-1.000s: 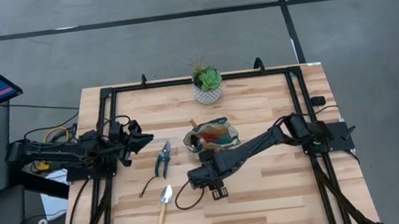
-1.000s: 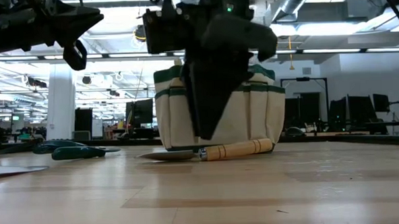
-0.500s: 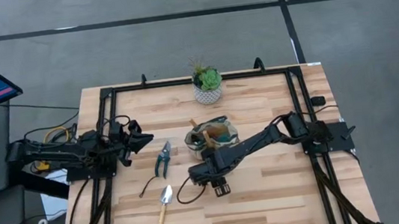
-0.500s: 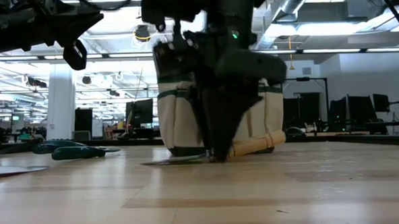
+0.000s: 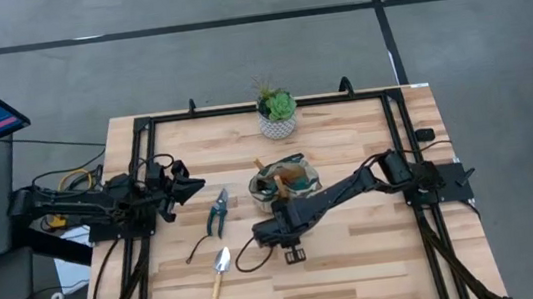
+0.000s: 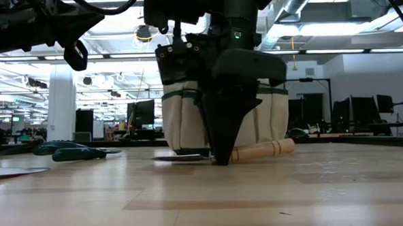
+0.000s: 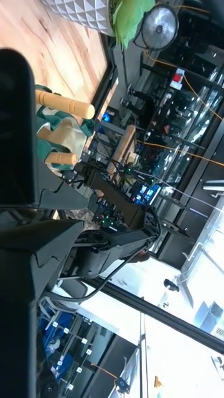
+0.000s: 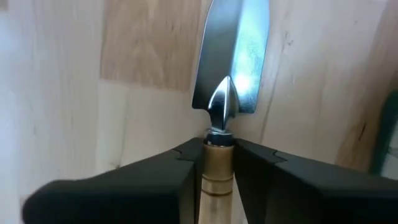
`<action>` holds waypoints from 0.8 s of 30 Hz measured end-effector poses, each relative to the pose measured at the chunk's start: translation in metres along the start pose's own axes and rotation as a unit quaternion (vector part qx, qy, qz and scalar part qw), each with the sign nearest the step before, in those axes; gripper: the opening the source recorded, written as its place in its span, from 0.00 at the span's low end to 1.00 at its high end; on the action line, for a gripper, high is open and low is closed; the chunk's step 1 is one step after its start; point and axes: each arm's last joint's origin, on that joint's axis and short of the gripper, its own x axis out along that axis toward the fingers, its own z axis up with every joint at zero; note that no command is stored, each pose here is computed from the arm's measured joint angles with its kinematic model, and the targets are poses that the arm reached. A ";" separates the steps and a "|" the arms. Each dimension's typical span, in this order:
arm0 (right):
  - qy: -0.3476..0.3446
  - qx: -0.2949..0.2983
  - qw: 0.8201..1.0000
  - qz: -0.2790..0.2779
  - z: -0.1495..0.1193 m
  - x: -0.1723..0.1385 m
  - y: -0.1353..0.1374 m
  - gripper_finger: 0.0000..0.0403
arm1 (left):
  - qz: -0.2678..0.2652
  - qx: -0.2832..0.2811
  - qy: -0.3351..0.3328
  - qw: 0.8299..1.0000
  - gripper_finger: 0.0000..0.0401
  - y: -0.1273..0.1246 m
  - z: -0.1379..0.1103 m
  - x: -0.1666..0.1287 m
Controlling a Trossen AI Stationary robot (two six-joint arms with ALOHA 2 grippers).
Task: Pick & Place Garden tools in Gardening bag
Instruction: Put the trowel into the side pocket of the gardening bag
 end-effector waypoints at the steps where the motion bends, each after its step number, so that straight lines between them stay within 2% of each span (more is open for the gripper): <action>1: -0.008 0.010 1.000 0.001 0.001 -0.001 0.001 0.14 | 0.000 0.000 0.000 1.000 0.02 0.000 0.000 0.000; 4: -0.037 0.036 0.999 -0.012 0.004 -0.012 0.006 0.14 | 0.000 0.000 0.000 1.000 0.02 0.000 0.000 0.000; 8: -0.109 0.077 0.990 -0.047 0.008 -0.046 0.015 0.14 | 0.000 0.000 0.000 1.000 0.02 0.000 0.000 0.000; 11: -0.169 0.123 0.974 -0.088 0.007 -0.074 0.023 0.14 | 0.000 0.000 0.000 1.000 0.02 0.000 0.000 0.000; 13: -0.219 0.160 0.955 -0.121 0.005 -0.095 0.028 0.14 | 0.000 0.000 0.000 1.000 0.02 0.000 0.000 0.000; 15: -0.264 0.203 0.927 -0.174 -0.001 -0.116 0.036 0.14 | 0.000 0.000 0.000 1.000 0.02 0.000 0.000 0.000; 19: -0.354 0.291 0.843 -0.280 -0.018 -0.149 0.047 0.14 | 0.000 0.000 0.000 1.000 0.02 0.000 0.000 0.000; 21: -0.383 0.328 0.804 -0.315 -0.029 -0.159 0.050 0.14 | 0.000 0.000 0.000 1.000 0.02 0.000 0.000 0.000; 24: -0.407 0.367 0.757 -0.357 -0.046 -0.164 0.051 0.14 | 0.000 0.000 0.000 1.000 0.02 0.000 0.000 0.000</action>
